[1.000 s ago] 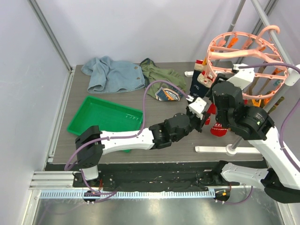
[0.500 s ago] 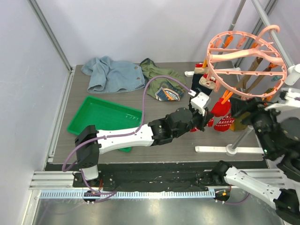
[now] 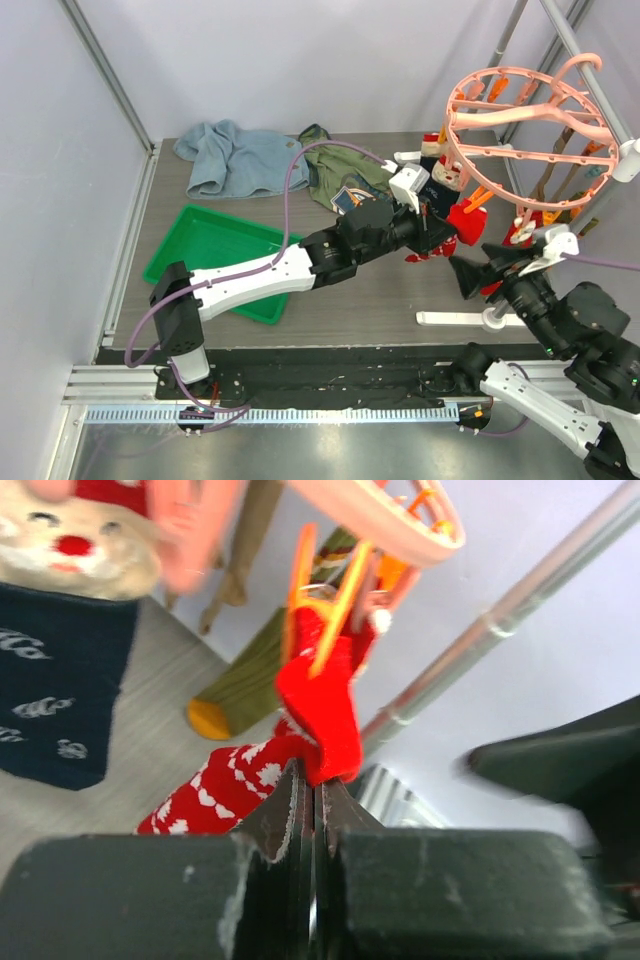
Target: Remove the socks clipped to the hanger
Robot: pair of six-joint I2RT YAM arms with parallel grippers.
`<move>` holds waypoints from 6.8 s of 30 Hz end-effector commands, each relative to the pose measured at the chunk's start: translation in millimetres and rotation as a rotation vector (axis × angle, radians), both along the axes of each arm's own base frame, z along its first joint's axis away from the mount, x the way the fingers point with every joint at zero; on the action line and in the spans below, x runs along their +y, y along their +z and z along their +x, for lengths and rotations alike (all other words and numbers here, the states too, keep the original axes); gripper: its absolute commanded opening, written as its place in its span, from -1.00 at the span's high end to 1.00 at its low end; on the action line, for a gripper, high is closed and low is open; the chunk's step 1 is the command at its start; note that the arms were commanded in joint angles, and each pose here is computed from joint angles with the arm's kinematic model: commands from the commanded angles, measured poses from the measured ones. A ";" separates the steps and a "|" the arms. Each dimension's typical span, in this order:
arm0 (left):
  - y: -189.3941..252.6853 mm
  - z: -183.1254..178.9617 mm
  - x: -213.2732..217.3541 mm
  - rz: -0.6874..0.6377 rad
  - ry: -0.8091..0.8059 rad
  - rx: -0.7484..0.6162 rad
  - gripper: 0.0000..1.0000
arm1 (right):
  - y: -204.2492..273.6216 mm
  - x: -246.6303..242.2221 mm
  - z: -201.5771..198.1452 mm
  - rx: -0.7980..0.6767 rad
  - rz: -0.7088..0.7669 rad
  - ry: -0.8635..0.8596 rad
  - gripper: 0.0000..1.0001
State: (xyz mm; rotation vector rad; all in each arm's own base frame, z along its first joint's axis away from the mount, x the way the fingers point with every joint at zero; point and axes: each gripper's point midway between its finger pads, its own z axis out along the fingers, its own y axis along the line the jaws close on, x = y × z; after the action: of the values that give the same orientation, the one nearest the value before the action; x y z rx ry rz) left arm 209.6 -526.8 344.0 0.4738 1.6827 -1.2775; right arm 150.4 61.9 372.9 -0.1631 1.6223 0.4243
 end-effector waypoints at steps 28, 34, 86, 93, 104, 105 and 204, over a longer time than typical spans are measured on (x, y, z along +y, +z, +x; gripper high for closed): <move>75.2 -34.3 1.5 -0.114 -0.136 0.090 -0.16 | -31.4 17.4 21.3 -0.165 -0.123 0.032 0.98; 78.4 -0.2 1.1 -0.042 -0.012 -0.012 -0.50 | -30.5 20.2 12.2 -0.184 -0.129 0.085 0.98; 75.6 33.9 -73.5 -0.041 -0.151 -0.242 1.00 | -41.2 4.1 8.2 -0.165 -0.088 0.024 0.98; 69.4 38.2 -62.7 -0.019 -0.124 -0.192 0.23 | -32.0 11.6 1.1 -0.135 -0.011 0.069 0.98; 65.9 30.4 9.8 0.010 -0.082 -0.144 -0.74 | -17.5 19.3 -3.2 -0.081 0.089 0.094 0.98; 78.0 25.1 23.1 0.004 -0.074 -0.169 -0.75 | -15.8 23.1 -2.1 -0.065 0.103 0.100 0.98; -50.0 27.4 -9.7 0.078 -0.007 -0.149 -0.76 | 111.0 45.7 6.2 -0.093 0.286 0.139 -0.46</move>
State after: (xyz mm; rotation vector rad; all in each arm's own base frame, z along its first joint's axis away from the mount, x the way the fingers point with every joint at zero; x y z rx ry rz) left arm 235.9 -493.8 249.5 0.5871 1.8429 -1.0326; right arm 163.4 112.0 463.1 -0.0952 1.5114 0.6997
